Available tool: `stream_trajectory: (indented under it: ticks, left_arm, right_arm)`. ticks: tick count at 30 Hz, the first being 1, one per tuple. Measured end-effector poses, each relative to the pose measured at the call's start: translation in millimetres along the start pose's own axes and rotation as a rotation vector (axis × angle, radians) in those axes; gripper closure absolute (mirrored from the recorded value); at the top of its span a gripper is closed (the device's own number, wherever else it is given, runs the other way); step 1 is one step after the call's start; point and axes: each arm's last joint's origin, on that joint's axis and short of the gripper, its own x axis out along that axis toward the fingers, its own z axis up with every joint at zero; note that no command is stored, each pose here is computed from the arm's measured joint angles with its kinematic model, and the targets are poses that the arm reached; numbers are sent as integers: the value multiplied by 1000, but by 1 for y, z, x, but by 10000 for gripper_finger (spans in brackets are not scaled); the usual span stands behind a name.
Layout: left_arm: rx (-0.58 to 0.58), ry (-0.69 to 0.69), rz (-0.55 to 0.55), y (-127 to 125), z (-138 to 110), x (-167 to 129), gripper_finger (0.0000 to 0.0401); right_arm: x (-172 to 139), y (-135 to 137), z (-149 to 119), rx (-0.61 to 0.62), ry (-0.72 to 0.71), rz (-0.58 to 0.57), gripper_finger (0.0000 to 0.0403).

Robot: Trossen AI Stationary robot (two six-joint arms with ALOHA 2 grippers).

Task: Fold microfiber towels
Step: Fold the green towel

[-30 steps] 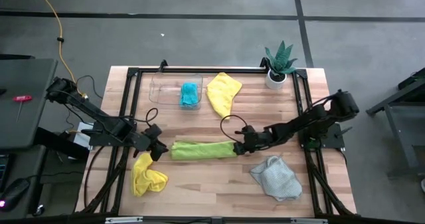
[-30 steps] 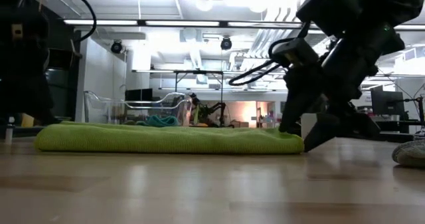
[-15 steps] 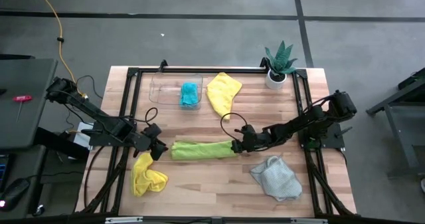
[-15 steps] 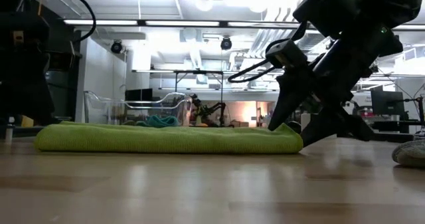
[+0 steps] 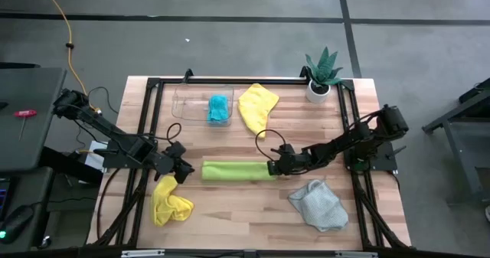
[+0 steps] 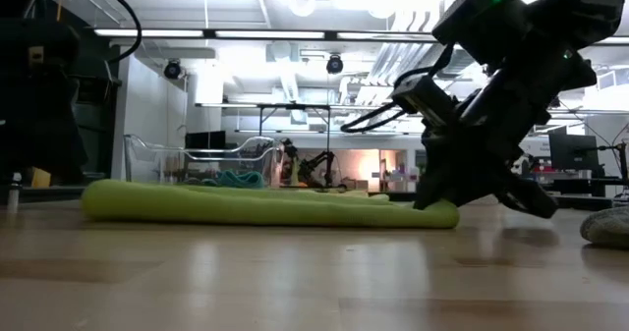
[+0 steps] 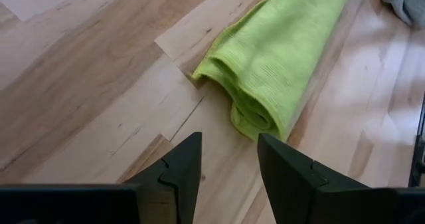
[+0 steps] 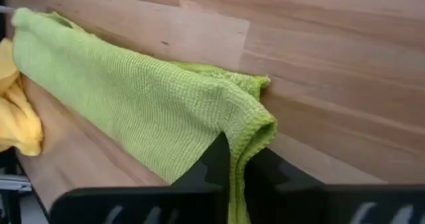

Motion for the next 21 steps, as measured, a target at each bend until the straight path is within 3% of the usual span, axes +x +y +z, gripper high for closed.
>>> stream_trajectory:
  ticks: [6, 12, 17, 21]
  left_arm:
    - [38, -3, -49, -13, 6, -5, 266]
    - [145, -182, -143, -40, 31, -14, 279]
    - [285, -306, -145, -55, 56, 0, 309]
    - [370, -289, -105, -62, 71, 29, 355]
  right_arm:
    - [-30, -14, 6, -9, -38, -129, 397]
    - [-67, -26, 14, -17, -46, -247, 400]
    - [-77, -23, 19, -18, -50, -222, 402]
    - [-78, -23, 20, -15, -52, -217, 402]
